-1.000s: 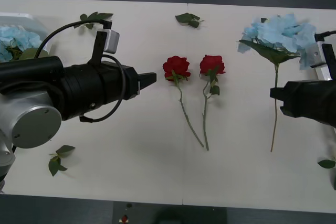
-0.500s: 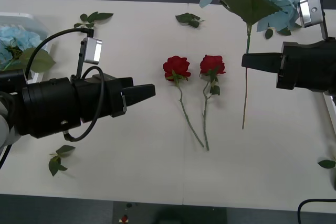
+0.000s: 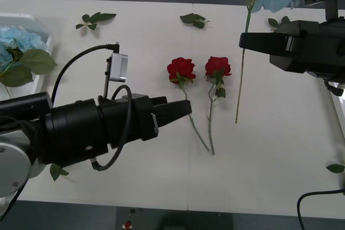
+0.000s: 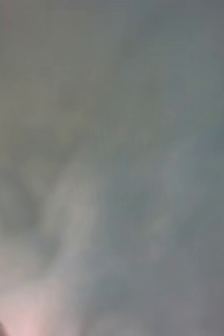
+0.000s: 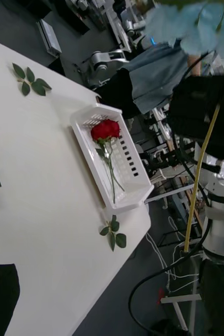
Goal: Put the red flowers into the right box and the blue flowers into the left box
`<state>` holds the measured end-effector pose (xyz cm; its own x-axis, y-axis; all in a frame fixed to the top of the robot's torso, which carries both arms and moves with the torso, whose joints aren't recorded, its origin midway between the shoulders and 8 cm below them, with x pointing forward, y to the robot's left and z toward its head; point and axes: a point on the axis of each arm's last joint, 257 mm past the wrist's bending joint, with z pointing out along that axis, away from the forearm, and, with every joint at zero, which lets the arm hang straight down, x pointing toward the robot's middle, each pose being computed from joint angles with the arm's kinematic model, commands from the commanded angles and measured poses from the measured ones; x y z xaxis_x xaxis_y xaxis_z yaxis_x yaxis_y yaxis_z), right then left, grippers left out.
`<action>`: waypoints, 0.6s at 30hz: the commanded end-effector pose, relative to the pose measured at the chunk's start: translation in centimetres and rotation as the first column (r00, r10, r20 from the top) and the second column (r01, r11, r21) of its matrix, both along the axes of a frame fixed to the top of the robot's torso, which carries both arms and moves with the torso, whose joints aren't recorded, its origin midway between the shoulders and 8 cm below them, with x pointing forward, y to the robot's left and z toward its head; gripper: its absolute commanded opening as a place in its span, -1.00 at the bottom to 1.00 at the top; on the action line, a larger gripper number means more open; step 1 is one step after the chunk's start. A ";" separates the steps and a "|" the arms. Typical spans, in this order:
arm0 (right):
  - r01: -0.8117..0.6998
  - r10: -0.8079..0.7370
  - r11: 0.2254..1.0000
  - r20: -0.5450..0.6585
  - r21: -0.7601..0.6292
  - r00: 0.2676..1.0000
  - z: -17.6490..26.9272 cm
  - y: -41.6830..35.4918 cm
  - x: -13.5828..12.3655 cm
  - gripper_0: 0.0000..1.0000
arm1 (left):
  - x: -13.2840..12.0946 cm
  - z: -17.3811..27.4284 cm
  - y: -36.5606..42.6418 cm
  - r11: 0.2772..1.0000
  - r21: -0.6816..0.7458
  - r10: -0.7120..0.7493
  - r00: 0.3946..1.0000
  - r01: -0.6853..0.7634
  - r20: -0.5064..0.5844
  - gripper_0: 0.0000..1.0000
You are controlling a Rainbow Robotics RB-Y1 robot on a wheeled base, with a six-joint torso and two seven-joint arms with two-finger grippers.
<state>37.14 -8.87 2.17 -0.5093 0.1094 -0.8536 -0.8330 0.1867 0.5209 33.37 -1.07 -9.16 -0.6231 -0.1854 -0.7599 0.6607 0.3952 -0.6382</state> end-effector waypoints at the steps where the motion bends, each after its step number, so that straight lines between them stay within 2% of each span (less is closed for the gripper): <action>1: -0.030 0.029 0.999 0.044 0.028 0.999 2.1 1.5 -0.5 -1.00 | -0.9 3.9 -3.6 0.997 -0.059 -0.044 0.998 0.046 0.033 1.00; 7: -0.047 0.045 0.998 0.040 0.030 0.998 2.3 2.4 -0.6 -1.00 | -1.7 7.0 -7.7 0.991 -0.106 -0.081 0.996 0.085 0.044 1.00; 17: -0.052 0.051 0.998 0.038 0.028 0.998 2.1 2.5 -0.7 -1.00 | -1.6 7.4 -9.7 0.994 -0.068 -0.078 0.993 0.085 0.093 1.00; 18: -0.052 0.051 0.998 0.038 0.028 0.998 2.1 2.5 -0.7 -1.00 | -1.6 7.3 -9.6 0.994 -0.062 -0.080 0.992 0.086 0.093 0.81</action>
<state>37.00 -6.71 3.09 -0.4987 0.0999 -0.8610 -0.8477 0.1508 0.5085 32.28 -10.74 -2.97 -0.5841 -0.1840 -0.7906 0.7294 0.3085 -0.6106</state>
